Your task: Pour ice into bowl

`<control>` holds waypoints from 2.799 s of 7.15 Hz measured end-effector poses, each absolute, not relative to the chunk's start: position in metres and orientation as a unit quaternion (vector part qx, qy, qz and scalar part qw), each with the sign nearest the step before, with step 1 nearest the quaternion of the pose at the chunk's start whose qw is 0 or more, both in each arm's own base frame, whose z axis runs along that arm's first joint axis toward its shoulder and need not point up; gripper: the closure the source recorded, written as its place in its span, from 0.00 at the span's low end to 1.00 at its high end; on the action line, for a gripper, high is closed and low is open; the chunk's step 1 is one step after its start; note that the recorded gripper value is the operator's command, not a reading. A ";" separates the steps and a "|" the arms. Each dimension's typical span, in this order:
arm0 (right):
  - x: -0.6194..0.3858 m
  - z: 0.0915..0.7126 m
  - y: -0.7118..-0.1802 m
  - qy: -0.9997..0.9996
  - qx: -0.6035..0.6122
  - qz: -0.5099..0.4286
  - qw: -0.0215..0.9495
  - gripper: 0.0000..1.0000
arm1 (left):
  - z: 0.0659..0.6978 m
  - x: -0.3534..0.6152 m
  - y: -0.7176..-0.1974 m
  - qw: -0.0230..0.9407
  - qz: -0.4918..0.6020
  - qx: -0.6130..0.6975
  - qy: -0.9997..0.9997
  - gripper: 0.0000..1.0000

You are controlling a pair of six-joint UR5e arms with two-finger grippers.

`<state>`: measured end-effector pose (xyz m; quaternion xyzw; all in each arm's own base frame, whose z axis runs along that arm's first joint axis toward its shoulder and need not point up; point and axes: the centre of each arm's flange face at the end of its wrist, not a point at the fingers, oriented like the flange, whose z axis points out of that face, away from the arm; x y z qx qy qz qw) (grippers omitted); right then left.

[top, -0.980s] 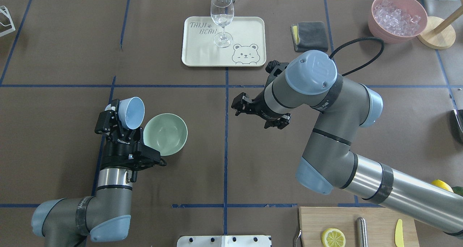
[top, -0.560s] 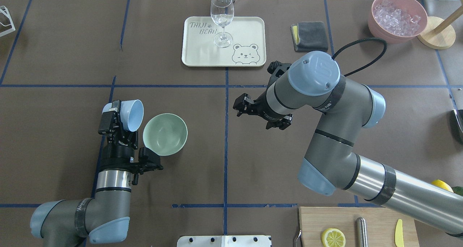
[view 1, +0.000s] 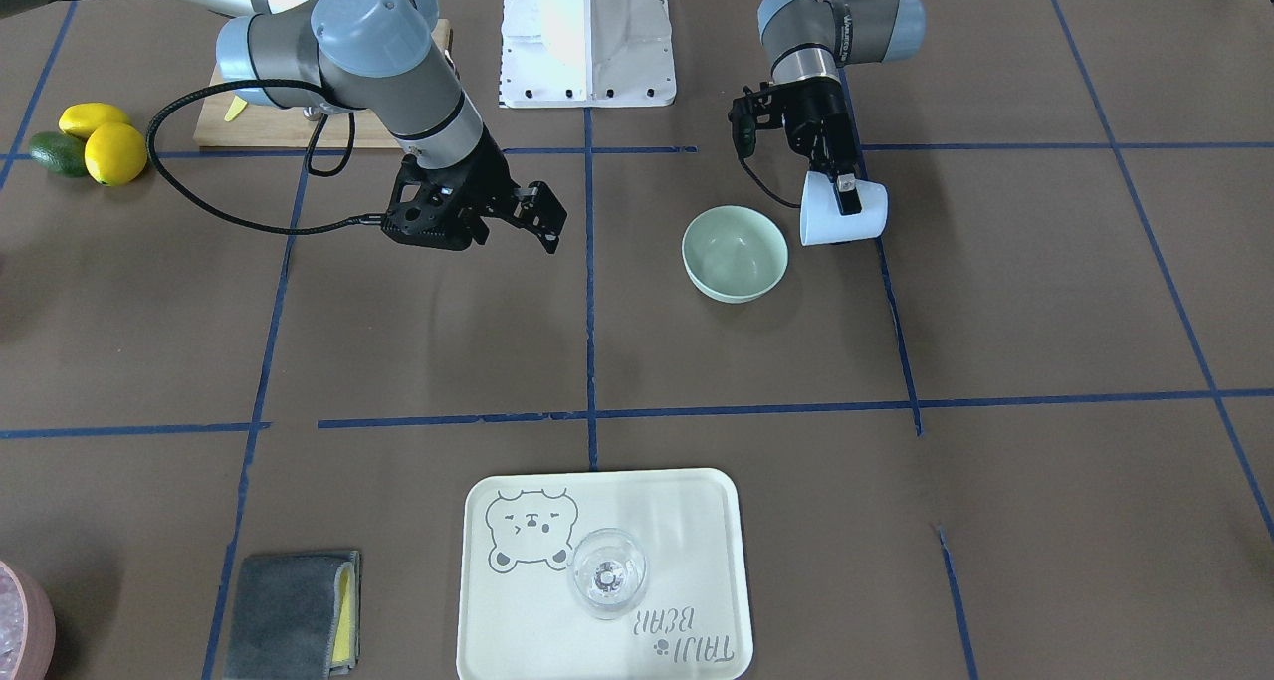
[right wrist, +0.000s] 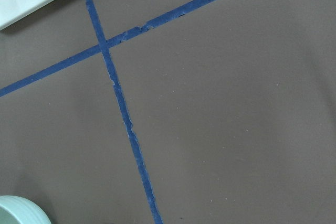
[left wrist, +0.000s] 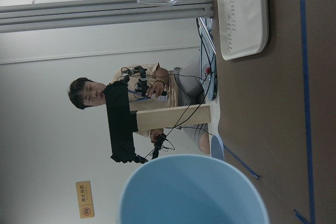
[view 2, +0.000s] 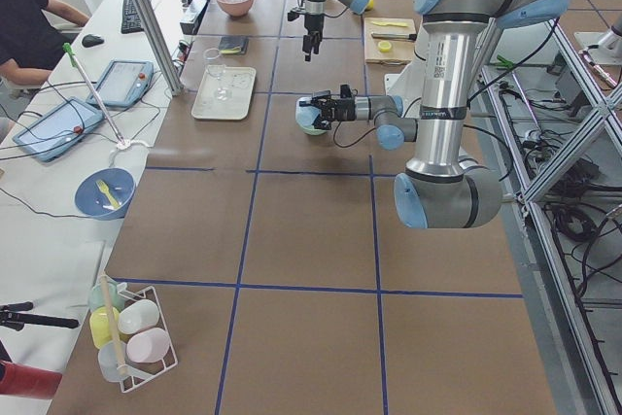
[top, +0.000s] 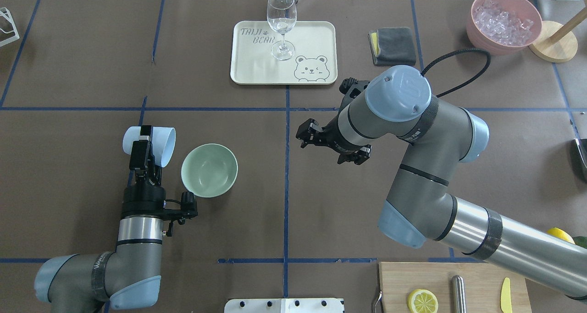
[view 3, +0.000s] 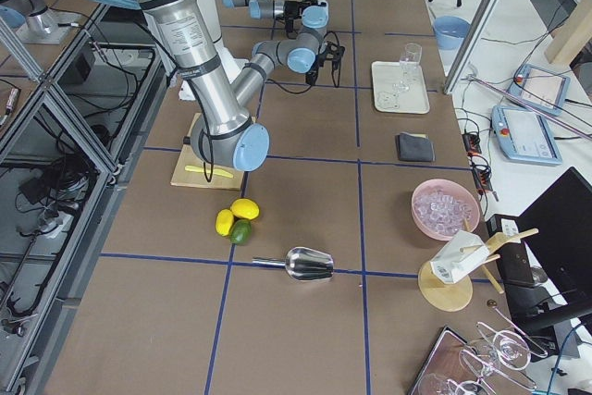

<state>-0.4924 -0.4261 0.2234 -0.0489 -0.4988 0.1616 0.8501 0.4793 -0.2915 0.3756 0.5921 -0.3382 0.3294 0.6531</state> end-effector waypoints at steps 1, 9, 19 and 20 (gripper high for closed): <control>-0.492 0.224 -0.426 -0.499 -0.049 0.162 0.850 0.00 | 0.375 0.479 -0.291 0.644 0.341 0.585 -0.356 1.00; -0.492 0.223 -0.427 -0.499 -0.049 0.162 0.850 0.00 | 0.374 0.477 -0.291 0.621 0.376 0.563 -0.395 1.00; -0.495 0.219 -0.423 -0.501 -0.050 0.162 0.849 0.00 | 0.341 0.438 -0.283 0.658 0.418 0.581 -0.236 1.00; -0.496 0.218 -0.423 -0.502 -0.050 0.162 0.848 0.00 | 0.330 0.429 -0.281 0.662 0.417 0.587 -0.206 1.00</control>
